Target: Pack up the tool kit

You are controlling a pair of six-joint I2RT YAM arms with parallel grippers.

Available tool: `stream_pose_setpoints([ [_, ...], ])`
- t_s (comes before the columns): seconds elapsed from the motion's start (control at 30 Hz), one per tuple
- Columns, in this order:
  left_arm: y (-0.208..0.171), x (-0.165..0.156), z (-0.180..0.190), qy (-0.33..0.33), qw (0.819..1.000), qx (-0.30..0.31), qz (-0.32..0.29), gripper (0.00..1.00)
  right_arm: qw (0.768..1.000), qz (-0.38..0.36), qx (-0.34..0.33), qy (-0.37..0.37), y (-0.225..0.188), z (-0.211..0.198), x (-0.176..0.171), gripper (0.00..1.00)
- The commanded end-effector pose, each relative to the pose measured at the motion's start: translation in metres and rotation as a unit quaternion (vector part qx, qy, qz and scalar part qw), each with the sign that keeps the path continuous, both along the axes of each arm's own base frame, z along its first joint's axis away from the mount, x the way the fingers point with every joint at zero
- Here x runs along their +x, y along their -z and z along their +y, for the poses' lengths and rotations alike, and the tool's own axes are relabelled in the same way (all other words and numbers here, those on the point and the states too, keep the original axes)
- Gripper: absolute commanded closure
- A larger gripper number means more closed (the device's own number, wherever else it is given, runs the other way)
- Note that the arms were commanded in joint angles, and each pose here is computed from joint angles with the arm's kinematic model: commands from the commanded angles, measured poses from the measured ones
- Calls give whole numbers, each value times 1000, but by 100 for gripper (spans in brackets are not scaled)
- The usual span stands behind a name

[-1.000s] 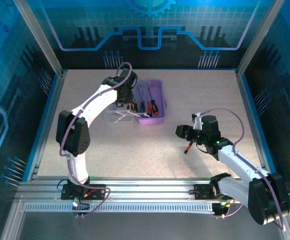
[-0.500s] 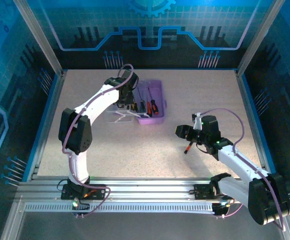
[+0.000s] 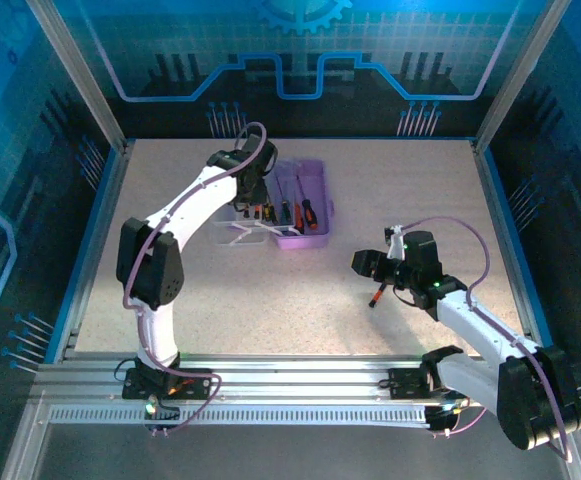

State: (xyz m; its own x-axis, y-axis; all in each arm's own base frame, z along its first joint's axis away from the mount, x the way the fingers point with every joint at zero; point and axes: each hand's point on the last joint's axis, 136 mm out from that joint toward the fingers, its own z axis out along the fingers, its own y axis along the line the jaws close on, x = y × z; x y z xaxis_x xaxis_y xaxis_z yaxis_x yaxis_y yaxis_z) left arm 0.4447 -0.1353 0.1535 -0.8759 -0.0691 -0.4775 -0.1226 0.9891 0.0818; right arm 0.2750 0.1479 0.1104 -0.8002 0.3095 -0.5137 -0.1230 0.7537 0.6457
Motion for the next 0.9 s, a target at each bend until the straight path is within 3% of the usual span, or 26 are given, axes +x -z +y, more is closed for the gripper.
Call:
stream_pose_setpoints([
  [0.0, -42, -5, 9, 1, 999, 1, -35, 74, 1000, -2, -10, -4, 3, 0, -2, 41],
  [0.37, -74, -39, -31, 57, 995, -30, -75, 72, 999, 6, -32, 15, 2, -11, 2, 41],
  [0.57, -60, -81, -105, 149, 984, -66, -72, 71, 997, 36, -54, 34, 9, -25, -7, 44],
  [0.7, -35, -121, -173, 219, 966, -128, -43, 70, 988, 52, -87, 117, 17, -66, -20, 43],
  [0.87, 1, -155, -238, 278, 950, -139, 12, 69, 967, 76, -110, 215, 16, -118, -26, 41],
])
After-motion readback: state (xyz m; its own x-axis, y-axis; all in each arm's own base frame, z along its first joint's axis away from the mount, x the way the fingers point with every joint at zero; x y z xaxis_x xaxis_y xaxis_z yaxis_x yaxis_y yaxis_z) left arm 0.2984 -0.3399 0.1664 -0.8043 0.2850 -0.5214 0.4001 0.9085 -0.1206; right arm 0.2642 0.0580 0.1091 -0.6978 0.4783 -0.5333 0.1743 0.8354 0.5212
